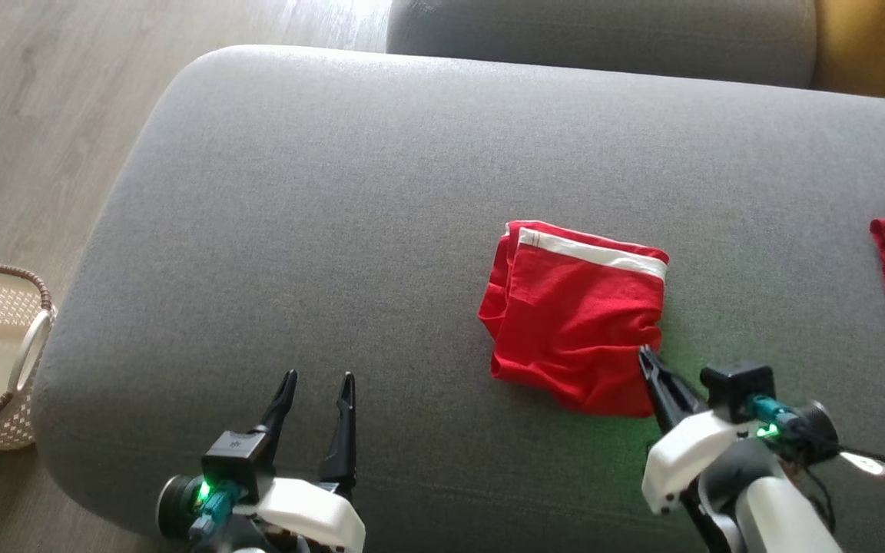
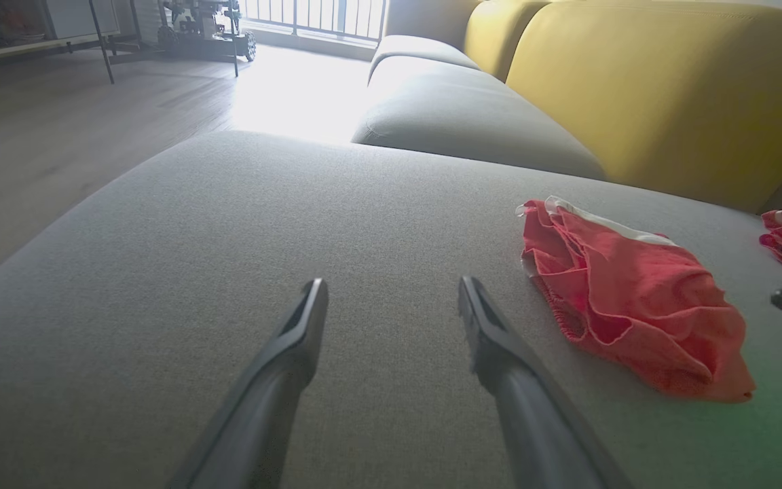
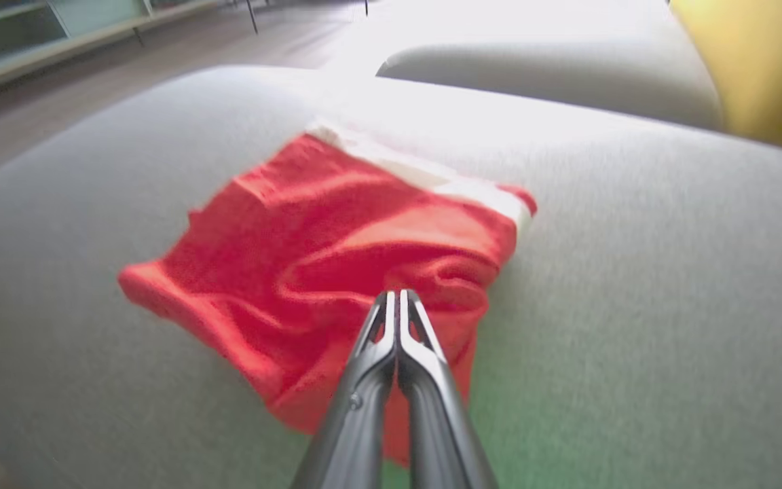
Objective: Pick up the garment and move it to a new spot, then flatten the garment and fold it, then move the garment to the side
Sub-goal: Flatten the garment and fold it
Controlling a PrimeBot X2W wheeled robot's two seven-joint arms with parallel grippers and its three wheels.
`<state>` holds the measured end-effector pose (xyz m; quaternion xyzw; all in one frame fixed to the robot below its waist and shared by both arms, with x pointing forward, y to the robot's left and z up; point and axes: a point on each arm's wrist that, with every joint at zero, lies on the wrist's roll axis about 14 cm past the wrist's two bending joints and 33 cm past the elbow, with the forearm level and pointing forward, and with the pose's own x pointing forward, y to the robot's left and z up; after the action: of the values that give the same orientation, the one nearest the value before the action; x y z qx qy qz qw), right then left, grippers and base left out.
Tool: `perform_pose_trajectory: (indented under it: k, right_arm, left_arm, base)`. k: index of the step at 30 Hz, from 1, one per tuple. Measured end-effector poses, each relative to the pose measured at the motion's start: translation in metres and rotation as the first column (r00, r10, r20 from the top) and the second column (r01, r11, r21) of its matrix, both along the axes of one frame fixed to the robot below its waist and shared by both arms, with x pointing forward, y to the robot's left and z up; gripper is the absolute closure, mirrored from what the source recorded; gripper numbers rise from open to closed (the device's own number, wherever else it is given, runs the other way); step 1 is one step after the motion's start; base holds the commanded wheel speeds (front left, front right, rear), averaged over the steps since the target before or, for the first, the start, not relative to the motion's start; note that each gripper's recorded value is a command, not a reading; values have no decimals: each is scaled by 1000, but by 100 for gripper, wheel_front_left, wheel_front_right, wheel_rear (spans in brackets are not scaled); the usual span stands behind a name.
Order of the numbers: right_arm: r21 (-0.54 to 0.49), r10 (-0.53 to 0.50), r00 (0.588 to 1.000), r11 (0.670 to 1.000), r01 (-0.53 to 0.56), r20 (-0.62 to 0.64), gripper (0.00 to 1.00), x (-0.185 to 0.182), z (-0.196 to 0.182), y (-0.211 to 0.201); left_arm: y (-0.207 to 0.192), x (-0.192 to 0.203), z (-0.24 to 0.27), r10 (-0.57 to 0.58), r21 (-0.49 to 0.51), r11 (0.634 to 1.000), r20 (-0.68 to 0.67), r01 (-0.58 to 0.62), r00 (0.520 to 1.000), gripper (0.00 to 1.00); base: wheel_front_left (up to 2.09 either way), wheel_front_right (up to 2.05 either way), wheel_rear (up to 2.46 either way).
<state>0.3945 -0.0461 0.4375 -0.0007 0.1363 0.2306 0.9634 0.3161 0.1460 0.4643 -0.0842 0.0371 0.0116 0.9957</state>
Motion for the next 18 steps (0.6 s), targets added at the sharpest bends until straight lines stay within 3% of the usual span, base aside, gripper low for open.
perform_pose_trajectory:
  k: [4, 9, 18]
  right_arm:
    - [55, 6, 995, 998, -12, 104, 100, 9, 33, 8]
    - [67, 33, 989, 997, -43, 141, 100, 21, 46, 21]
    - [26, 103, 991, 994, -106, 83, 100, 64, 19, 56]
  left_arm:
    - [2, -1, 1, 7, 0, 1000, 2, -7, 1000, 0]
    - [4, -2, -1, 16, 1, 1000, -3, -16, 1000, 0]
    - [13, 0, -5, 46, 10, 999, -24, -45, 999, 0]
  base:
    - [0, 0, 0]
    - [0, 0, 0]
    - [0, 0, 0]
